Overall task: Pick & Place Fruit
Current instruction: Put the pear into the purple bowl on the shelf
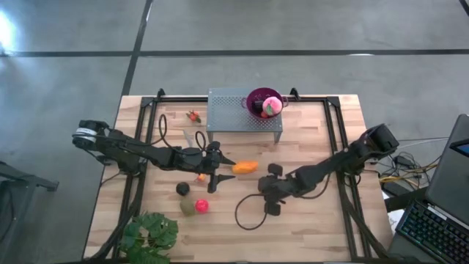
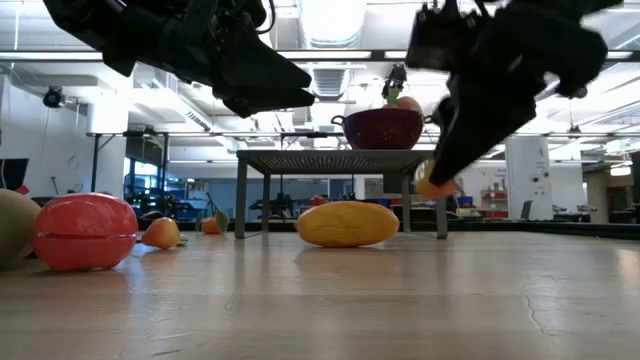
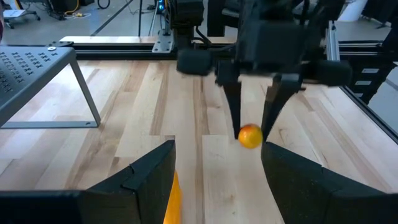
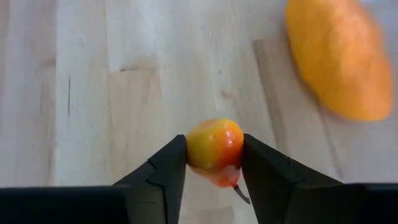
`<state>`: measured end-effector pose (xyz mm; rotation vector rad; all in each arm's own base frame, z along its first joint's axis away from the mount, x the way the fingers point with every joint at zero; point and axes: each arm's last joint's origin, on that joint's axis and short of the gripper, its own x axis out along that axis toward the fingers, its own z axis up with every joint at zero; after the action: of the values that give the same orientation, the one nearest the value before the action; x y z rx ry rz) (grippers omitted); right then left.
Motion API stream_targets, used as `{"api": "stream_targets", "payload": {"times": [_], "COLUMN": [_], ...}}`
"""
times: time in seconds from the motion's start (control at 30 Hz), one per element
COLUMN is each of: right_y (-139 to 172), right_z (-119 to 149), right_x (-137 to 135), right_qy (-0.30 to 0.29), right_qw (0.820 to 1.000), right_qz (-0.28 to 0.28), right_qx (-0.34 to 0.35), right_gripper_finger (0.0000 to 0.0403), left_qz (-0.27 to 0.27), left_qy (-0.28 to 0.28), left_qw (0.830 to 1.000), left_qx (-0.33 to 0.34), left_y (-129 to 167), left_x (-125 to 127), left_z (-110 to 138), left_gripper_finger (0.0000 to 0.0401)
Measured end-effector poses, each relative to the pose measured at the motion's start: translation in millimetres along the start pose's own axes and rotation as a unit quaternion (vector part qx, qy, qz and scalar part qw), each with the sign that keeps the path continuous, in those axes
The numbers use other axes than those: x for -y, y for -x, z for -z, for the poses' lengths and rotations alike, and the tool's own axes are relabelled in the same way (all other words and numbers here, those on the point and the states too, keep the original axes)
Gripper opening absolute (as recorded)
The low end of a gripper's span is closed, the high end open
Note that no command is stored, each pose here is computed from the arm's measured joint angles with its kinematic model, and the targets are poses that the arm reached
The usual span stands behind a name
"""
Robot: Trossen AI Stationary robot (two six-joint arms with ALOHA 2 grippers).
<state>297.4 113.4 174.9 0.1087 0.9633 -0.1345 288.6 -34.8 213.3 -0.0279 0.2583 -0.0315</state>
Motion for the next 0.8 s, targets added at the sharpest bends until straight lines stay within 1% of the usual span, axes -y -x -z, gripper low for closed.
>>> {"api": "stream_targets", "payload": {"times": [0.13, 0.23, 0.37, 0.5, 0.67, 0.8], "right_y": [17, 30, 47, 66, 89, 107], "right_z": [-22, -41, -64, -89, -118, -138], "right_x": [0, 3, 11, 25, 49, 73], "right_qy": [0.024, 0.038, 0.05, 0.056, 0.053, 0.039], "right_qw": [1.0, 0.999, 0.998, 0.997, 0.995, 0.994], "right_qz": [0.01, 0.015, 0.041, 0.057, 0.078, 0.095], "right_qx": [-0.001, 0.0, -0.001, 0.001, 0.011, 0.027], "right_gripper_finger": [0.0128, 0.0137, 0.0147, 0.0143, 0.0129, 0.0134], "left_qz": [0.0, 0.0, 0.0, 0.0, 0.0, 0.0], "left_qy": [0.0, 0.0, 0.0, 0.0, 0.0, 0.0], "left_qw": [1.0, 1.0, 1.0, 1.0, 1.0, 1.0], "left_qx": [0.0, 0.001, 0.001, 0.001, 0.001, 0.001], "left_y": [0, 0, 0, 0, 0, 0], "left_x": [0, 0, 0, 0, 0, 0], "left_z": [0, 0, 0, 0, 0, 0], "left_gripper_finger": [0.0243, 0.0243, 0.0243, 0.0243, 0.0243, 0.0243]}}
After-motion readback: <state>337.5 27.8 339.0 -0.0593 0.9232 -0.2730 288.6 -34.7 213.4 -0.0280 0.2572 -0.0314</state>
